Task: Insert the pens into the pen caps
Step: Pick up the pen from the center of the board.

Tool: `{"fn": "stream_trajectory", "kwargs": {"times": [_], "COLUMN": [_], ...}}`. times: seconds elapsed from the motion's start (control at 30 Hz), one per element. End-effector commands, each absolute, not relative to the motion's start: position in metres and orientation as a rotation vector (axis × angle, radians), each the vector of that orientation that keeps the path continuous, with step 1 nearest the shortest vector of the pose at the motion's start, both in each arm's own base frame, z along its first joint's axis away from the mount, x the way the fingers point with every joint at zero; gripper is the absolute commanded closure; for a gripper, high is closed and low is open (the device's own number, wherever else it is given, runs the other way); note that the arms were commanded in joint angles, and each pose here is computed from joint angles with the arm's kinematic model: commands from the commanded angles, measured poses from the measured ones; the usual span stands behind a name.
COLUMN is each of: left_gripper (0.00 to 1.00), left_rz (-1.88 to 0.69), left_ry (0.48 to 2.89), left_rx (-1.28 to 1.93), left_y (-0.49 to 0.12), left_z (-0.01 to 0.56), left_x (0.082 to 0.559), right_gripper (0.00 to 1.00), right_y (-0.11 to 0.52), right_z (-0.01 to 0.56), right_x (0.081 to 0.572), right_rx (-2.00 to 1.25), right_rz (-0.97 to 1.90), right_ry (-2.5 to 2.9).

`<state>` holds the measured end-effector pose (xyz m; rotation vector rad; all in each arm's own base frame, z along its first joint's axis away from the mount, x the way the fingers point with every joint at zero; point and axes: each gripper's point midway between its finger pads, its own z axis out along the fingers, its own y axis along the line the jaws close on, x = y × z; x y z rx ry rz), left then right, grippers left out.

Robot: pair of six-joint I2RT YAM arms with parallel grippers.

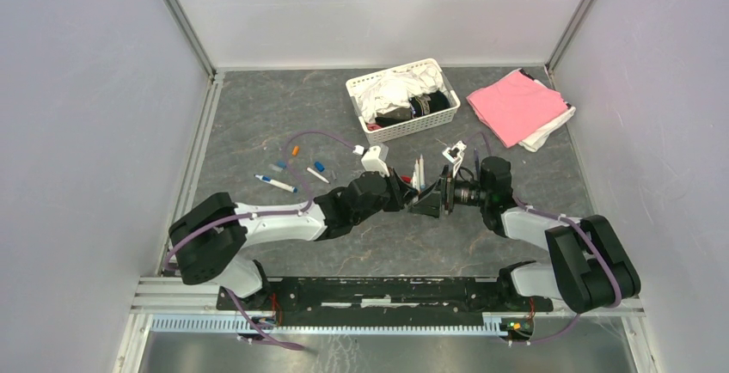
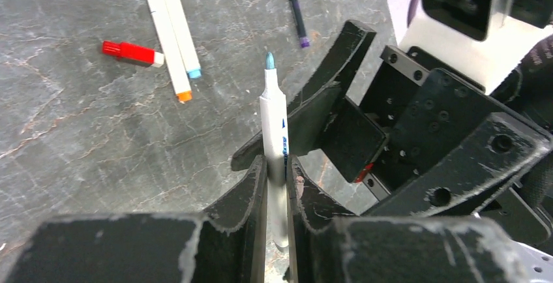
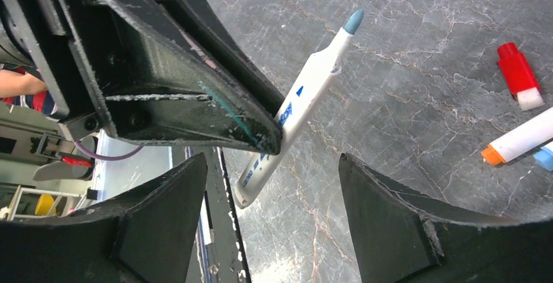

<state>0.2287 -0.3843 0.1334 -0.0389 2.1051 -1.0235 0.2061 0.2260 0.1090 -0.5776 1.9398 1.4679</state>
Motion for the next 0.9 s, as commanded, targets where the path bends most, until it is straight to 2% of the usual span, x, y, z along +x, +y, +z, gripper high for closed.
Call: {"fn": "stream_trajectory", "kwargs": {"times": [0.0,0.07,0.17,0.37,0.43,0.47,0.6,0.67,0.77,0.87], "left_gripper": [0.98,0.98,0.98,0.98,0.96,0.93,0.54,0.38,0.26,0.22], "left_rz": [-1.083,-1.089,-1.093,-1.085,-1.080,-1.074,-1.032,-1.016,-1.010,-0.987], "left_ry": [1.998,1.992,1.986,1.973,1.966,1.961,1.935,1.917,1.886,1.861], "left_rx": [-0.010,-0.004,0.000,-0.002,-0.007,-0.012,-0.028,-0.025,0.000,0.052], "left_y": [-0.401,-0.402,-0.403,-0.402,-0.400,-0.397,-0.382,-0.374,-0.362,-0.349], "left_z": [0.164,0.165,0.167,0.170,0.172,0.173,0.181,0.186,0.198,0.205], "left_x": [0.232,0.230,0.227,0.226,0.226,0.226,0.228,0.228,0.224,0.219], "right_gripper": [0.22,0.28,0.42,0.80,0.90,0.94,0.99,1.00,1.00,1.00], "right_y": [0.228,0.227,0.227,0.228,0.228,0.228,0.228,0.228,0.226,0.224], "right_z": [0.114,0.113,0.111,0.113,0.115,0.115,0.114,0.115,0.116,0.117], "right_x": [0.209,0.211,0.212,0.212,0.211,0.211,0.212,0.213,0.215,0.220], "right_rx": [-0.573,-0.562,-0.548,-0.559,-0.568,-0.568,-0.581,-0.591,-0.609,-0.684], "right_rz": [1.462,1.453,1.449,1.463,1.466,1.467,1.454,1.447,1.419,1.358], "right_ry": [1.918,1.920,1.935,1.932,1.926,1.926,1.928,1.927,1.917,1.890]}}
